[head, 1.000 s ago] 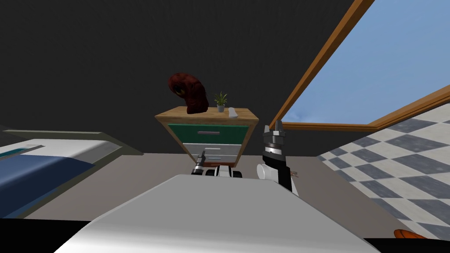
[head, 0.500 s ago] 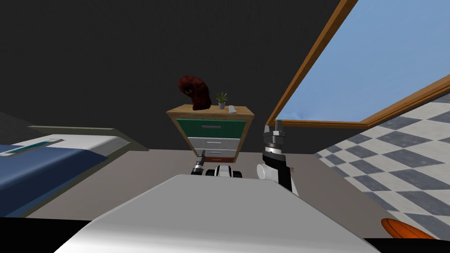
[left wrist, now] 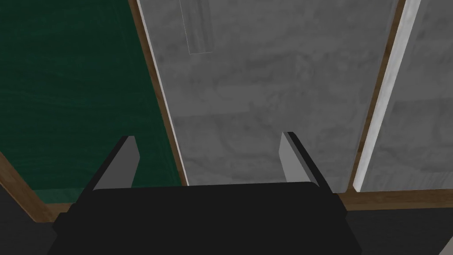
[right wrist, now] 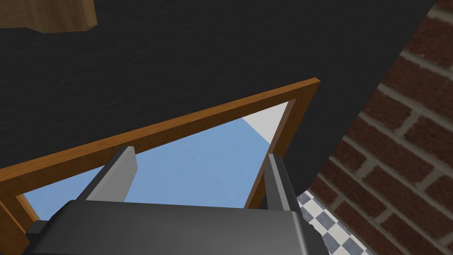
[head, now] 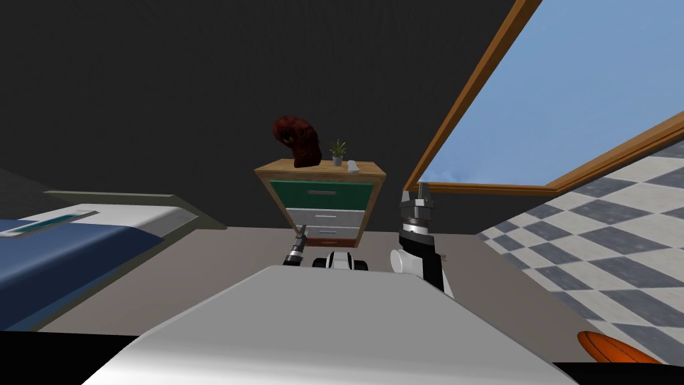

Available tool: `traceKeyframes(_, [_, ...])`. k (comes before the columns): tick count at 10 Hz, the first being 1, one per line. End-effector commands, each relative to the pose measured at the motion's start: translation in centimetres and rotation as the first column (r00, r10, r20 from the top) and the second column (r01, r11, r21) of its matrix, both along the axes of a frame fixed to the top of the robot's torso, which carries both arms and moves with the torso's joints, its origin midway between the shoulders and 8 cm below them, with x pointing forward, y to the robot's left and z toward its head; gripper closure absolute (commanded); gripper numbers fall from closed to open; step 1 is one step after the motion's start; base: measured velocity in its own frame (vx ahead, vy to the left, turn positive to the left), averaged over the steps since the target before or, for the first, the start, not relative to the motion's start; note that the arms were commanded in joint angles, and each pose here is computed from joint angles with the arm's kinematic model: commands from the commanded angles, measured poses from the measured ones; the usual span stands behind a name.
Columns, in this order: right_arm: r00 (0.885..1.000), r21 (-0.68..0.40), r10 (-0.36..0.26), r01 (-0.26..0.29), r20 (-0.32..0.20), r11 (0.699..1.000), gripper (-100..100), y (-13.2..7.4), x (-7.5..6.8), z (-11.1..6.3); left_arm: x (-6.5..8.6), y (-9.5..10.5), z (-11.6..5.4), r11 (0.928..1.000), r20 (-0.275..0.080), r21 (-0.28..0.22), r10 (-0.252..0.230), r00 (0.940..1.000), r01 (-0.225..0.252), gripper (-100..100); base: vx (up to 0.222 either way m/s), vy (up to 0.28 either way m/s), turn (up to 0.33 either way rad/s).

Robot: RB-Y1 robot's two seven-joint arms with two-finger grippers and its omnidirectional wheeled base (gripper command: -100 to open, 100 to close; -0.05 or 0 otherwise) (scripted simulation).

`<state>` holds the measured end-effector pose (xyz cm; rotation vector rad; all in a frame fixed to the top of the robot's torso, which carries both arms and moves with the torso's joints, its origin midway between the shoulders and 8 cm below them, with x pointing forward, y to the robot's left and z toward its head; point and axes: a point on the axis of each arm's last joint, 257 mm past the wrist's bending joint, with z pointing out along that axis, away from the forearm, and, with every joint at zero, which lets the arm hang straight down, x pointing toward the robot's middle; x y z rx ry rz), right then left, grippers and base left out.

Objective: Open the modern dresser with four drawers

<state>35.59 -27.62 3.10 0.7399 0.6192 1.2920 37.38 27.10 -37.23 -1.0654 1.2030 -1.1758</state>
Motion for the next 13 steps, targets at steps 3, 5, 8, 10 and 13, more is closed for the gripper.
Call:
traceKeyframes(3, [1.000, 0.000, 0.000, 0.000, 0.000, 1.000, 0, 0.0, 0.0, 0.0, 1.9, 1.1, 0.4, 0.9997, -0.014, 0.023, 0.003, 0.9999, -0.002, -100, 0.119, -0.025, -0.002])
traceKeyframes(5, [1.000, 0.000, 0.000, 0.000, 0.000, 1.000, 0, 0.0, 0.0, 0.0, 2.2, -0.4, 0.5, 0.9998, -0.009, -0.018, 0.012, 0.9999, -0.012, -100, 0.064, -0.010, 0.000])
traceKeyframes(8, [1.000, 0.000, 0.000, 0.000, 0.000, 1.000, 0, 0.0, 0.0, 0.0, 2.6, -2.5, 0.6, 0.9966, -0.003, -0.079, 0.025, 0.9997, -0.025, -100, 0.002, 0.005, 0.000])
traceKeyframes(10, [1.000, 0.000, 0.000, 0.000, 0.000, 1.000, 0, 0.0, 0.0, 0.0, 2.5, -2.8, 0.7, 0.9960, -0.001, -0.085, 0.027, 0.9996, -0.027, -100, 0.000, 0.000, 0.000])
traceKeyframes(13, [1.000, 0.000, 0.000, 0.000, 0.000, 1.000, 0, 0.0, 0.0, 0.0, 5.0, -5.4, 0.8, 0.9917, 0.006, -0.102, -0.079, 0.9969, 0.079, -100, 0.026, -0.055, 0.312])
